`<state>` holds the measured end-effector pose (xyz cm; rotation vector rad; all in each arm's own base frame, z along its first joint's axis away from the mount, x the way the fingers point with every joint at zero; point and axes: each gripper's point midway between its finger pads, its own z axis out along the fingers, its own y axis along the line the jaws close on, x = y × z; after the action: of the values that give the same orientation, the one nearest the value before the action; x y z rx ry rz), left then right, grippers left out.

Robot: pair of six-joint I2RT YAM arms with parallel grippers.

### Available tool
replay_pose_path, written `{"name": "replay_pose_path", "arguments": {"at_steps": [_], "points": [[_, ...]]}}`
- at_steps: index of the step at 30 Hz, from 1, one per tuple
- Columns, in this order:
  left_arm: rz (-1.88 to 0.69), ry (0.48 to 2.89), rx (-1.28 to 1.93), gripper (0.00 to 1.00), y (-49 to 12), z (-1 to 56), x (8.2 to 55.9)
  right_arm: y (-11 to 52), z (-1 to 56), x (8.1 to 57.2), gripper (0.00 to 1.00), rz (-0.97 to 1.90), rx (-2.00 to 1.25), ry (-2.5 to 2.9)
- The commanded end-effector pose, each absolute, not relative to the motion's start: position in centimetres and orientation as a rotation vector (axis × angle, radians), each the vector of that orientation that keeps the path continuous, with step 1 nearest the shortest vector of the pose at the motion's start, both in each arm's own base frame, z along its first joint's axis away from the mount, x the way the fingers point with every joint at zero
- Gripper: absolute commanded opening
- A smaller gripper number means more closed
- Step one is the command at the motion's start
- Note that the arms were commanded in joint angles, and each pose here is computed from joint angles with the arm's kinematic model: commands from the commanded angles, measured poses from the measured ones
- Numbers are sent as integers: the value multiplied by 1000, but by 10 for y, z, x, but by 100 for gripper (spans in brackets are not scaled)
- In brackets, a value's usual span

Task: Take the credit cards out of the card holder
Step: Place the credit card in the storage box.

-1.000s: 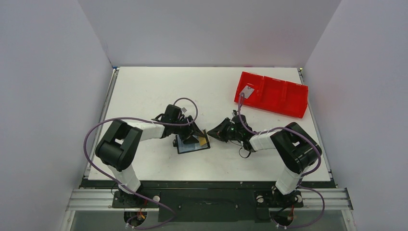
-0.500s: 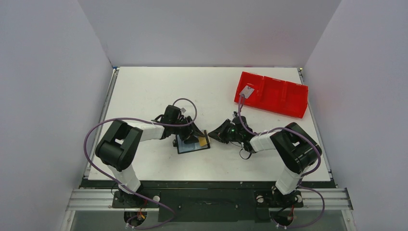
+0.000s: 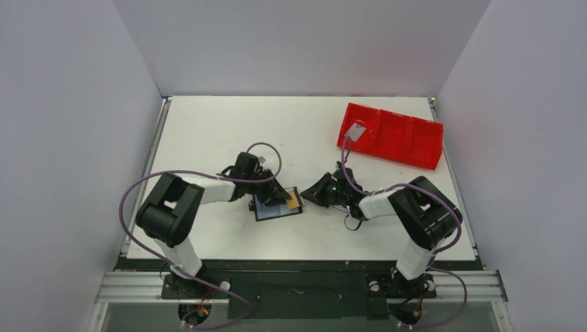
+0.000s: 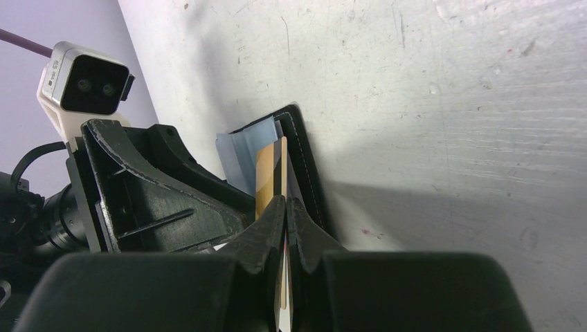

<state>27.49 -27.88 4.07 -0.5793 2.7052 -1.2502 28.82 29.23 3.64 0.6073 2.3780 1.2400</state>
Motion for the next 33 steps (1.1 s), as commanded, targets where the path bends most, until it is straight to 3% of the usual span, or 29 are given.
{"name": "replay_pose_path", "arguments": {"at_steps": [1, 18, 25, 30, 31, 33], "points": [[-1346, 2582, -518, 25, -288, 72, 289, 303, 48, 282, 0, 1284, 530, 2356], [-1403, 2545, -580, 18, -292, 79, 293, 310, 51, 276, 0, 1230, 461, 2373], [-1345, 2585, -555, 0, -288, 73, 289, 310, 59, 279, 0, 1218, 438, 2365], [-1272, 2617, -497, 0, -282, 69, 287, 309, 65, 283, 0, 1206, 424, 2356], [-1261, 2622, -495, 0, -281, 69, 287, 309, 67, 284, 1, 1206, 421, 2350], [-1256, 2621, -480, 0, -280, 71, 287, 306, 70, 286, 12, 1200, 426, 2343]]}}
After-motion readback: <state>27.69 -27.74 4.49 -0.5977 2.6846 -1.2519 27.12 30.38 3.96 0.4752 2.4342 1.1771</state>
